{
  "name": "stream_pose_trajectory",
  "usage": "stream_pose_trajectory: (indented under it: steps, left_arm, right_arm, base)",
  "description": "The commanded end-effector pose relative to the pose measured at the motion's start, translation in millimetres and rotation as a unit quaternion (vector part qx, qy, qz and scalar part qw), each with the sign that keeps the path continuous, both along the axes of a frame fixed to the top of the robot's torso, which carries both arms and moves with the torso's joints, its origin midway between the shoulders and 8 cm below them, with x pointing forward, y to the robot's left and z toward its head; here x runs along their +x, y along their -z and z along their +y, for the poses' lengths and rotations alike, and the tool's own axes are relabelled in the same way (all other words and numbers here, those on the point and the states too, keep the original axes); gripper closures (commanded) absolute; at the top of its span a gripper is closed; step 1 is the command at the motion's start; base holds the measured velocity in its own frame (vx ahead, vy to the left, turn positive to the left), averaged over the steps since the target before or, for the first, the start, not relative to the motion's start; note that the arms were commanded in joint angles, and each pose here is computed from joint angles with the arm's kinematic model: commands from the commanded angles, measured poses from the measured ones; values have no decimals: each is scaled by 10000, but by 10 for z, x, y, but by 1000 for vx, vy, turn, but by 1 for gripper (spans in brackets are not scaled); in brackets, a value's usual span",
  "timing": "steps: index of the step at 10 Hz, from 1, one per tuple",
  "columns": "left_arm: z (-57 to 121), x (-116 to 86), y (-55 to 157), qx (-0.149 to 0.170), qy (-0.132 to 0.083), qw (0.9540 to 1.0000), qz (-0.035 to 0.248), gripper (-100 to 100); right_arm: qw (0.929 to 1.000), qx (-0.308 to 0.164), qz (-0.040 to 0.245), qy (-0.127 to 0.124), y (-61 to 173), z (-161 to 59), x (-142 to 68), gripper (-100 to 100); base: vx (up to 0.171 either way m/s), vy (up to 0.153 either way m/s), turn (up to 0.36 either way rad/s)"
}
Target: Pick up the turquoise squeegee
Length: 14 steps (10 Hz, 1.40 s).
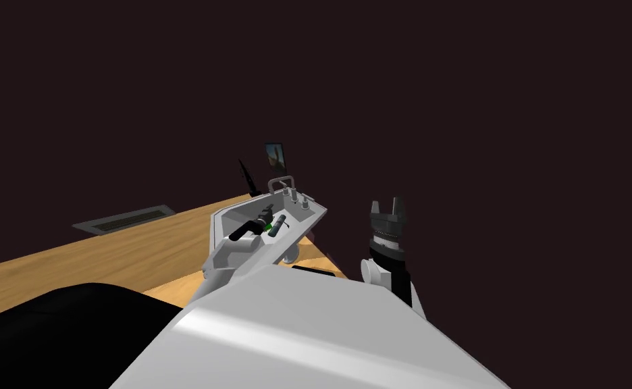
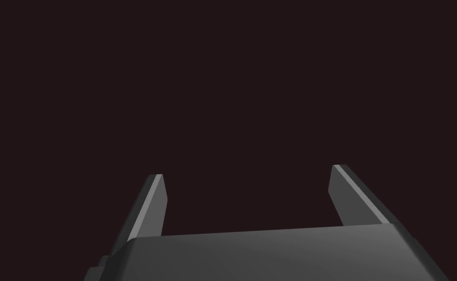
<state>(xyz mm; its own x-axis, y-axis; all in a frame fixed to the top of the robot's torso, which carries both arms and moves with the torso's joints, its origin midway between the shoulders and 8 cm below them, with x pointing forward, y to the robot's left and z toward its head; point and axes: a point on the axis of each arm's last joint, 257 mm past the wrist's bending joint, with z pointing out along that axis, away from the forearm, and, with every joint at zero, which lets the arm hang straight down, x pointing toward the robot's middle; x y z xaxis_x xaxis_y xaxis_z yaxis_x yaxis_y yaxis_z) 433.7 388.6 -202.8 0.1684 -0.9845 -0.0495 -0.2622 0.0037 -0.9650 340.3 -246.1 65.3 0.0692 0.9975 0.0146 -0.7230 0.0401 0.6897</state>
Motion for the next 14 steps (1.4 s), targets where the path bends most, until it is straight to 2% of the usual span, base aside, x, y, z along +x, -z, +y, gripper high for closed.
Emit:
stream_pose_trajectory:
  steps: [1,3,5,6,9,11,13,14]
  left_arm:
    - [64,4,148,-138,-56,9996,256,-100]
    - [68,-30,241,-168,-75,9988,444,-100]
    - [119,-58,428,-315,-129,9963,785,-100]
    - [119,-70,454,-324,-134,9959,839,-100]
    - [191,-114,748,-585,-200,9885,1380,-100]
    - [184,-185,857,-623,-221,9845,1626,-100]
    - [203,-238,1017,-752,-243,9775,1953,-100]
    - [200,-258,1042,-761,-247,9762,2013,-100]
  right_arm:
    - [10000,0,0,0,0,0,0,0]
    - [10000,0,0,0,0,0,0,0]
    - [10000,0,0,-1,0,0,0,0]
    - [10000,0,0,0,0,0,0,0]
    - [10000,0,0,0,0,0,0,0]
    - [10000,0,0,0,0,0,0,0]
    - [10000,0,0,0,0,0,0,0]
    - [10000,0,0,0,0,0,0,0]
  base:
    - [17,21,-199]
    - [10,22,-58]
    - [14,22,-158]
    - [8,15,10]
    - [12,25,-153]
    - [12,23,-49]
    - [12,19,-137]
    - [5,13,8]
